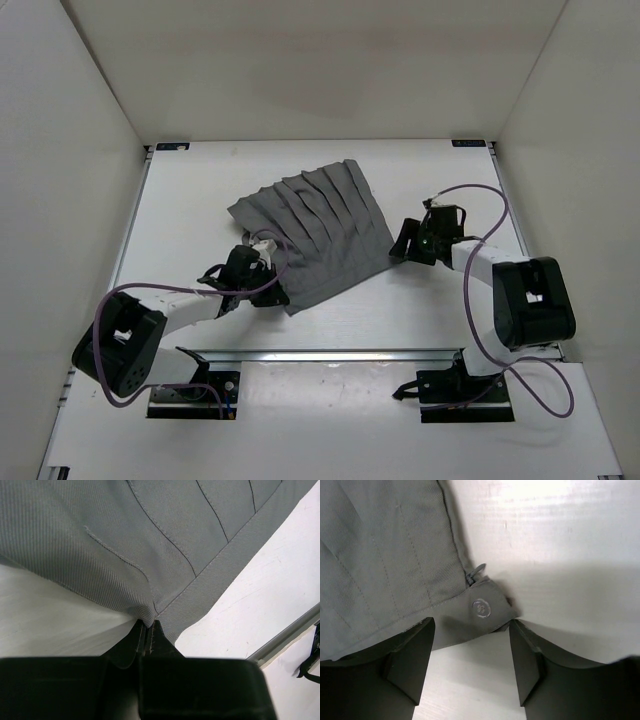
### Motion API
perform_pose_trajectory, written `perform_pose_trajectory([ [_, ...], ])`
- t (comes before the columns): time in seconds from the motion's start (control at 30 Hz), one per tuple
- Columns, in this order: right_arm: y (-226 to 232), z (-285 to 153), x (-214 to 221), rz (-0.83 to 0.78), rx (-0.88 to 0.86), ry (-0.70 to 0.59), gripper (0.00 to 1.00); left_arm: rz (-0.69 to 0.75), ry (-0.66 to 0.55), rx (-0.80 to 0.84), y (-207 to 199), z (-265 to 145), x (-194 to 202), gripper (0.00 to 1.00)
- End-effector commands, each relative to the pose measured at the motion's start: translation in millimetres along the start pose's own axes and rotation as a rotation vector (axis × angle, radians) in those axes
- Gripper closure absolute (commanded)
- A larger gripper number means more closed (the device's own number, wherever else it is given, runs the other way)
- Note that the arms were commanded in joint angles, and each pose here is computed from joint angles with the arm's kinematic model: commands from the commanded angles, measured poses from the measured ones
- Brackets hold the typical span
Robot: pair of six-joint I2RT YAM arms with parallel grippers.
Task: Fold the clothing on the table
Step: Flatten the skirt out
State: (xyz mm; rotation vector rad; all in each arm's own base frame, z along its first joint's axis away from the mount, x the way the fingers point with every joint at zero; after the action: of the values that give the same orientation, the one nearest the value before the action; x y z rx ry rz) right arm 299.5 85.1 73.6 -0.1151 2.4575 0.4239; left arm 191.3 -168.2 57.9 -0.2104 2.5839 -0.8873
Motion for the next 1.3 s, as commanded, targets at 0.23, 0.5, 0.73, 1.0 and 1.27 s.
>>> perform_pose_trajectory([
  [0.23, 5.9, 28.3, 49.4, -0.077, 0.018, 0.289, 0.48, -0.015, 0.026, -0.075, 22.5, -8.0, 10.7, 1.00],
  [0.5, 14.3, 52.7, 29.4, -0.133, 0.055, 0.328, 0.48, -0.009, 0.032, -0.077, 24.2, -6.9, 12.5, 1.00],
  [0.73, 21.1, 63.8, 14.2, -0.104, -0.027, 0.287, 1.00, -0.023, 0.029, -0.077, 26.7, -7.9, 11.7, 1.00],
  [1.0, 43.9, 29.6, -4.6, -0.189, -0.052, 0.162, 1.00, -0.008, 0.036, -0.109, 29.8, -15.4, 7.0, 1.00],
  [1.27, 104.7, -97.0, -63.0, -0.376, -0.190, -0.163, 1.00, 0.058, -0.204, -0.010, -27.9, -95.3, -71.1, 1.00],
])
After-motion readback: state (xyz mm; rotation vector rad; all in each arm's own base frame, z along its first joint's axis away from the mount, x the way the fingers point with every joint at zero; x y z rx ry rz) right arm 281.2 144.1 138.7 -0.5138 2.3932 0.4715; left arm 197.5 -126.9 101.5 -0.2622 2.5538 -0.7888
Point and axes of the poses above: each gripper's point midway between its finger pads, its own z axis out along the fingers, its own y axis along the line the jaws close on, x = y × z, the point moved 6 cm from there along -z, back along the fingers, and after that the axes turned 14 degrees about -z, right-handed, at the moved point
